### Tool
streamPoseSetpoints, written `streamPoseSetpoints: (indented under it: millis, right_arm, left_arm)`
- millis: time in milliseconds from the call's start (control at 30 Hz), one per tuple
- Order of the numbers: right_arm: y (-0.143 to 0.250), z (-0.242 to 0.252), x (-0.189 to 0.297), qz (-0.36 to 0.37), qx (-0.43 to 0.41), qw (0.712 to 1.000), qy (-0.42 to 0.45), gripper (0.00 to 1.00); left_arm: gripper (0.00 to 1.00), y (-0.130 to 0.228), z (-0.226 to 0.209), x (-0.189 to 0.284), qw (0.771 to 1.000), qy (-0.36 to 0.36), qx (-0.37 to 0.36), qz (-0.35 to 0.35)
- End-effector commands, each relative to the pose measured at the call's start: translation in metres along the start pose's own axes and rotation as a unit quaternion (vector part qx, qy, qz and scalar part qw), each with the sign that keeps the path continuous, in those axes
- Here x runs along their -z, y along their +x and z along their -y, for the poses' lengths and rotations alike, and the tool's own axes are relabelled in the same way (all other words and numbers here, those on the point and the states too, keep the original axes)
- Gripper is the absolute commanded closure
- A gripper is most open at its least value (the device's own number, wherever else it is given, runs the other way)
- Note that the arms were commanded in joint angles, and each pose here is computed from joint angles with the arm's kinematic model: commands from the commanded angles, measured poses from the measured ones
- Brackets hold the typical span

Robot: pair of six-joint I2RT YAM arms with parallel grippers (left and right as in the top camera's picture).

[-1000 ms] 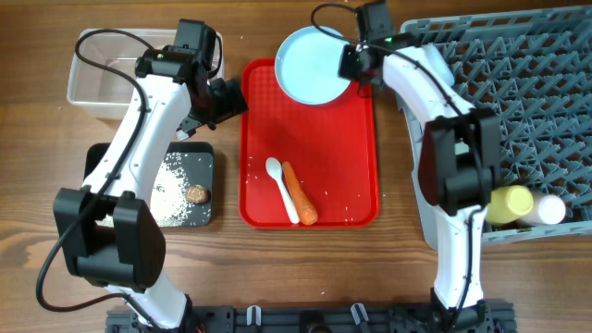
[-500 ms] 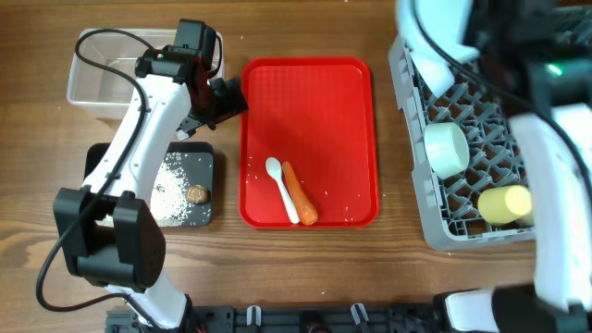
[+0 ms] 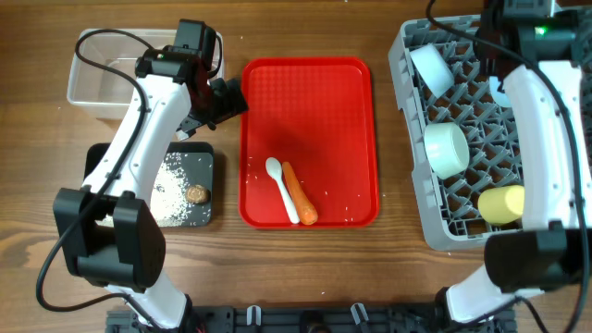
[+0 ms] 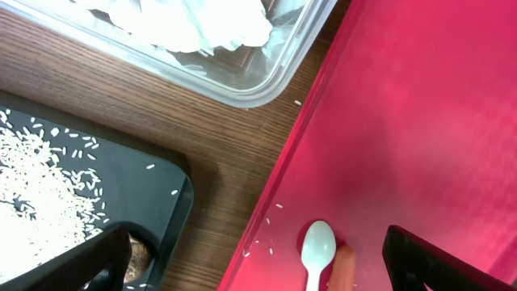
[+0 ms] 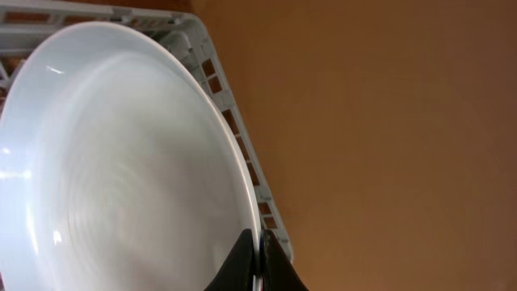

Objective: Sort waste into correct bins and load items into the dishwasher rack
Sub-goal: 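Stand the white plate upright in the rack with the right gripper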

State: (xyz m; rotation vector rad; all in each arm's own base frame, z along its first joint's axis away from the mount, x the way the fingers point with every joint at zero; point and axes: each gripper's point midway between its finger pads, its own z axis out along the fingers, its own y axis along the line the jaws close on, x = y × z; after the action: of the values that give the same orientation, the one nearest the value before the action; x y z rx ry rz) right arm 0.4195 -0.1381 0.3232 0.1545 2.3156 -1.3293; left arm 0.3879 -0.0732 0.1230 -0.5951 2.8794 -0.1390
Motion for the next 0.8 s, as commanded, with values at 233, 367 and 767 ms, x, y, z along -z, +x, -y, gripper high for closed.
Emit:
streamPoseSetpoints:
  millis: [233, 367, 767]
  right_arm:
    - [-0.007, -0.078, -0.053, -0.029, 0.115, 0.993, -0.020, 0.96]
    - [-0.009, -0.093, -0.060, -0.025, 0.114, 0.993, -0.030, 0.95]
    - [-0.060, -0.098, 0.089, 0.139, -0.095, 0.907, -0.385, 0.00]
  left_arm:
    - [0.00, -0.002, -0.002, 0.005, 1.000, -0.001, 0.005, 0.009]
    - [0.00, -0.002, -0.002, 0.005, 1.000, -0.001, 0.005, 0.009]
    - [0.00, -0.002, -0.002, 0.005, 1.000, -0.001, 0.005, 0.009]
